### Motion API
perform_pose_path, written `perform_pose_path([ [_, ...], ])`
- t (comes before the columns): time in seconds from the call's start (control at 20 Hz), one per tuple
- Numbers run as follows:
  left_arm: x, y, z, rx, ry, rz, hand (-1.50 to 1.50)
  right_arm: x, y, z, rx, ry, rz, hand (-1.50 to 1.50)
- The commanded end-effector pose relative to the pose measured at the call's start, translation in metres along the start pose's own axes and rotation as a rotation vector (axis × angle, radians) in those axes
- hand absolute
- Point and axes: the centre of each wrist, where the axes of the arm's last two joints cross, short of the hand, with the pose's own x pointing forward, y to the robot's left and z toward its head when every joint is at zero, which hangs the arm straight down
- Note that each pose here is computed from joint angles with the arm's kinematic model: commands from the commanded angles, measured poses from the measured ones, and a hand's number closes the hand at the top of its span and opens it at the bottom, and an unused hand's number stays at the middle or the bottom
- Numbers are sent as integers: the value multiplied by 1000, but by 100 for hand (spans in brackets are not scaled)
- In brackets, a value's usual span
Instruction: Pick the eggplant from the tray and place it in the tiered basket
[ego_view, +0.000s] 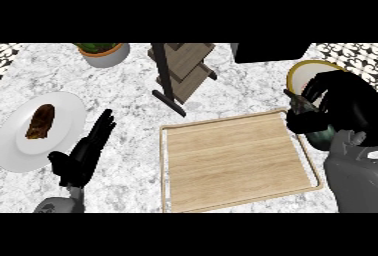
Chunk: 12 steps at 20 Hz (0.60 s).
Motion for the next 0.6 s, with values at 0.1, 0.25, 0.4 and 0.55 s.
perform_pose_path([
  [0.1,9,-10,-9,-66,-28,-7,0,32,-81,61,-234,23,-299,150],
  [0.25,2,-21,-13,-66,-29,-2,0,60,-105,87,-269,-14,-268,150],
  [0.4,7,-26,-9,-92,-30,-5,0,92,-128,79,-291,6,-276,150],
  [0.55,11,-26,-11,-112,-30,-22,0,120,-147,79,-291,3,-324,150],
])
